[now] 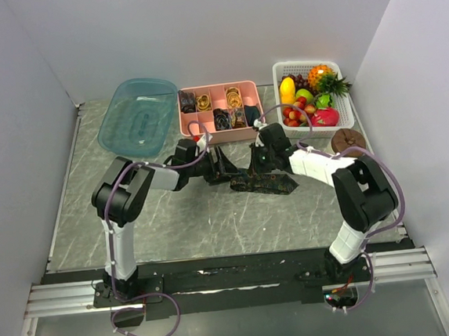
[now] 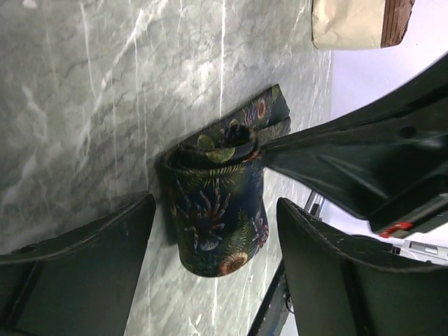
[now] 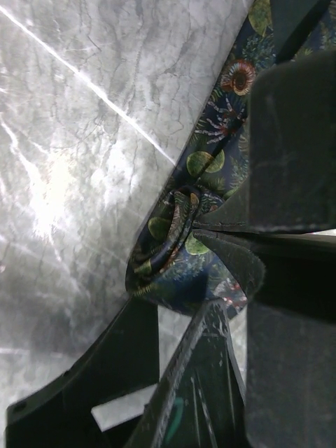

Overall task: Roll the ties
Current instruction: Roll the tie at the center of the board.

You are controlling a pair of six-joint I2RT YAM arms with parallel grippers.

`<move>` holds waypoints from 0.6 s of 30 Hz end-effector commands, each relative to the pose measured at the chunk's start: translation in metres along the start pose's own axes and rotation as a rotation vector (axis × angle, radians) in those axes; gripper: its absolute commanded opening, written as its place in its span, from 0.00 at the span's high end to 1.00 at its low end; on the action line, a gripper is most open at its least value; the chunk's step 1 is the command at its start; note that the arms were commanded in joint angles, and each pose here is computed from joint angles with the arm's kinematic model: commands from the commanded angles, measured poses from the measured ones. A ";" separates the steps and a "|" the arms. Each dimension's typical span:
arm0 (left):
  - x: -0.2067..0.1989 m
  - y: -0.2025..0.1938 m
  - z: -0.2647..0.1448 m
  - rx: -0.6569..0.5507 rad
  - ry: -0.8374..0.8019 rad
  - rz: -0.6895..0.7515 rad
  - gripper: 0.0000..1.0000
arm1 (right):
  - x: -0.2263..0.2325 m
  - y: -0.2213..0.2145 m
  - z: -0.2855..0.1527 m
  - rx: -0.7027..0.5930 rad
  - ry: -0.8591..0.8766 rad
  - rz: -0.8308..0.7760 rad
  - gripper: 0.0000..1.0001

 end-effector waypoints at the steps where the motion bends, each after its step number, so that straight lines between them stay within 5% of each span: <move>1: 0.033 -0.009 0.014 0.007 0.089 -0.030 0.23 | -0.004 -0.009 0.008 0.014 -0.021 -0.003 1.00; 11: 0.031 -0.026 0.032 0.059 0.091 -0.029 0.29 | -0.010 -0.017 0.013 0.024 -0.047 0.010 1.00; 18: 0.030 -0.030 0.035 0.058 0.090 -0.051 0.49 | -0.008 -0.009 0.009 -0.001 -0.046 0.016 1.00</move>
Point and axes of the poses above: each gripper's point midway between its finger pads, its own z axis out along the fingers, its own x axis along the line the jaws close on, y = z × x, the point moved 2 cm from there along -z, back along the fingers, and after that the axes turned 5 degrees about -z, right-handed, at the moved point
